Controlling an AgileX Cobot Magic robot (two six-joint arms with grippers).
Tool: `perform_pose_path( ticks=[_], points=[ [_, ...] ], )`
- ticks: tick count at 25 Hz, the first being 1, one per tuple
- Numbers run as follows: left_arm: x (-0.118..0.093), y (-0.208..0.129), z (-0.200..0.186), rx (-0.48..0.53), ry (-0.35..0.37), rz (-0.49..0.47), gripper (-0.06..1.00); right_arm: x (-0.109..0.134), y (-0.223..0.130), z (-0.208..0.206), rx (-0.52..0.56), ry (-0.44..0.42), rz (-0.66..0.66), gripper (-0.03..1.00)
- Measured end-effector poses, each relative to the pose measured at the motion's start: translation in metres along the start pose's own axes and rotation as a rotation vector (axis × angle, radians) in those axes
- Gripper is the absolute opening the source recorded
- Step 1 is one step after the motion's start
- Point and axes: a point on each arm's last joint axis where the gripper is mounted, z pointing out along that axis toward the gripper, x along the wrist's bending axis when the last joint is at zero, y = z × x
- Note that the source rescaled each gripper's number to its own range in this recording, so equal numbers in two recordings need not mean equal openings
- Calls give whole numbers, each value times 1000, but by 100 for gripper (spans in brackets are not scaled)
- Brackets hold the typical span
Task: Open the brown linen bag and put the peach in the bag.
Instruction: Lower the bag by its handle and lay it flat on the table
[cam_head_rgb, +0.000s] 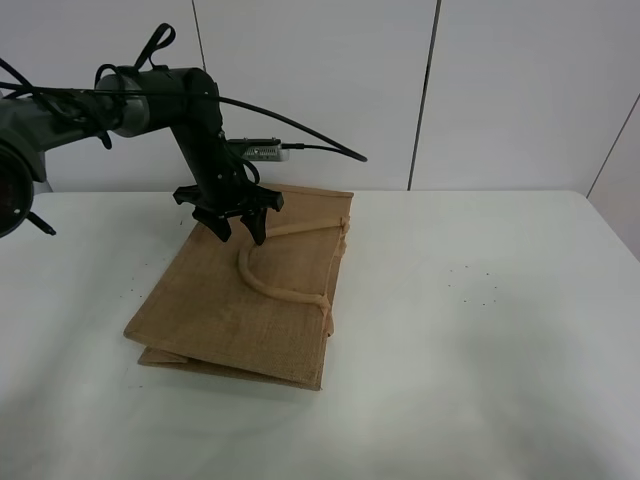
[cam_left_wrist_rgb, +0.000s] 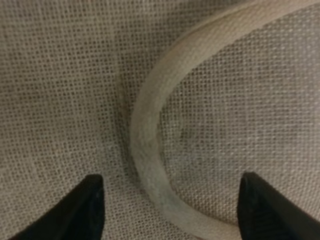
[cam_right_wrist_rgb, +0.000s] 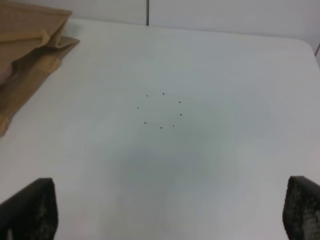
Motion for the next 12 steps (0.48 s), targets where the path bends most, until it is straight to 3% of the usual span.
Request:
perform_pose_path(
  ticks=[3, 6, 12],
  points=[
    [2, -1, -7, -7, 18, 7, 83, 0, 0, 0, 0, 0, 0, 100],
    [12, -2, -20, -6, 90, 23, 83, 0, 0, 0, 0, 0, 0, 100],
    [76, -5, -33, 21, 177, -96, 83, 0, 0, 0, 0, 0, 0, 100]
  ],
)
